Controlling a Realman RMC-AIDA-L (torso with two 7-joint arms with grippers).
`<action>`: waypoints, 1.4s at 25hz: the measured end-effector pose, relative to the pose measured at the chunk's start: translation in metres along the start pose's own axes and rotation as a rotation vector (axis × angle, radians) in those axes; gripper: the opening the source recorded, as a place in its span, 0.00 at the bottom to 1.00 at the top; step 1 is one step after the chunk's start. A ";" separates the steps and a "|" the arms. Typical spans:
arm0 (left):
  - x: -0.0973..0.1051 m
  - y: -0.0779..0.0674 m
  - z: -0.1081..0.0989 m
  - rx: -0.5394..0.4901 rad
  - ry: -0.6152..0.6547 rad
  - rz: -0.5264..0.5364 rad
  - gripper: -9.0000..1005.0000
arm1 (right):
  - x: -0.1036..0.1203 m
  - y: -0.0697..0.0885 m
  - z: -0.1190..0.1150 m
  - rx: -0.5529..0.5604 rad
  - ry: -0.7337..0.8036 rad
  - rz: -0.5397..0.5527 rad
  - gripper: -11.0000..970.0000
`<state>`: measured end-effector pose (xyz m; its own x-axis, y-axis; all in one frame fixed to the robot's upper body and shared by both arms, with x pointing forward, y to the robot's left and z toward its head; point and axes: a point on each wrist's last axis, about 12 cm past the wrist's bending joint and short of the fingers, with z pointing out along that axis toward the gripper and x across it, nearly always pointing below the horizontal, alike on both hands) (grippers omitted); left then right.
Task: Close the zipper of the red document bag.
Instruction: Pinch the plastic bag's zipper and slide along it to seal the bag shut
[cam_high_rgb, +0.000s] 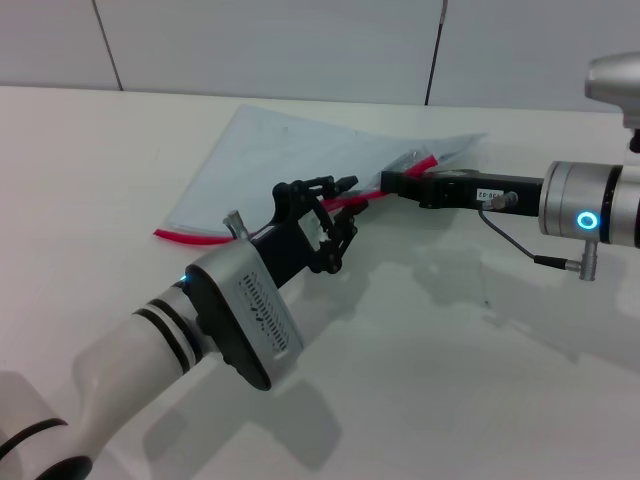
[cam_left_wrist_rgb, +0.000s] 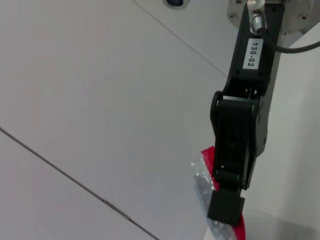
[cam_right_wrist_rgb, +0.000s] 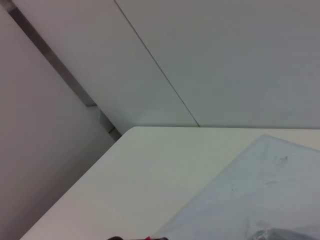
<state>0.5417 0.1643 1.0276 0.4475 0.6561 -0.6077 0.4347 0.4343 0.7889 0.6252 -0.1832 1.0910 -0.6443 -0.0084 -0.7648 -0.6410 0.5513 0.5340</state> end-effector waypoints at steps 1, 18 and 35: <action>0.000 0.000 0.000 0.001 -0.001 0.001 0.27 | 0.000 0.000 0.000 0.000 0.000 0.000 0.03; 0.000 0.000 0.001 0.012 -0.001 0.010 0.19 | -0.001 0.002 0.002 -0.005 0.006 -0.004 0.03; 0.001 -0.002 0.000 0.014 0.006 0.003 0.09 | 0.002 0.001 0.002 -0.004 0.003 -0.006 0.04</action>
<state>0.5408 0.1639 1.0256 0.4445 0.6609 -0.6047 0.4441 0.4237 0.7895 0.6241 -0.1809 1.0898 -0.6416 -0.0143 -0.7669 -0.6467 0.5476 0.5309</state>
